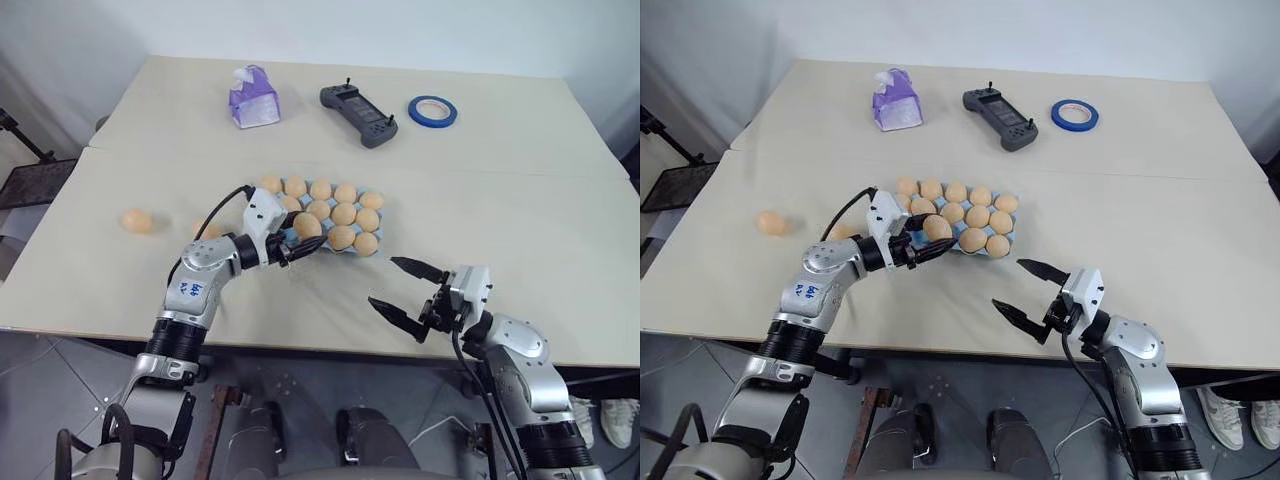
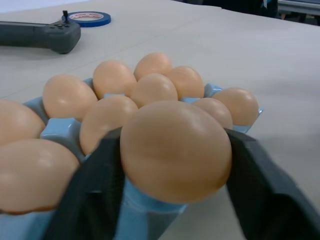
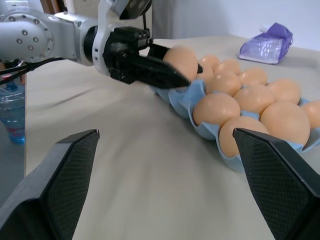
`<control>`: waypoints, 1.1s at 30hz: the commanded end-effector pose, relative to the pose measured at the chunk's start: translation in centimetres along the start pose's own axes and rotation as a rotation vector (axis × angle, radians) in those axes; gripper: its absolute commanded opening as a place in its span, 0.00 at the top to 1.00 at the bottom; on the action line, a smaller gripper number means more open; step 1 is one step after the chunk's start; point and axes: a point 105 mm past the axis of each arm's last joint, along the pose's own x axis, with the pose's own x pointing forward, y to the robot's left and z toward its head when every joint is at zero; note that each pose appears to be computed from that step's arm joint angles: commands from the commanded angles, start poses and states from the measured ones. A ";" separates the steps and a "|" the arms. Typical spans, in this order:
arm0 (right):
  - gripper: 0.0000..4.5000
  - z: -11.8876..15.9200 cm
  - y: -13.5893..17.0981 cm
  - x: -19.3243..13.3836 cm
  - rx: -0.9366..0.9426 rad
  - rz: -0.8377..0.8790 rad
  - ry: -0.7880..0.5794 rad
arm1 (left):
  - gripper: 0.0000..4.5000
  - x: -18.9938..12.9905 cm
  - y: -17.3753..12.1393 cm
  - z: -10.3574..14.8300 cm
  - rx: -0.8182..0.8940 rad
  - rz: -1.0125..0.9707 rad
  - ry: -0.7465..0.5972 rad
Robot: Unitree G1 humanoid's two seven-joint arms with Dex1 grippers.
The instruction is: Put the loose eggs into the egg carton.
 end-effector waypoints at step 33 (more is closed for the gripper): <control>0.00 1.4 0.0 2.7 -0.104 0.223 -0.051 | 0.01 -20.4 3.1 -3.3 0.042 0.628 0.026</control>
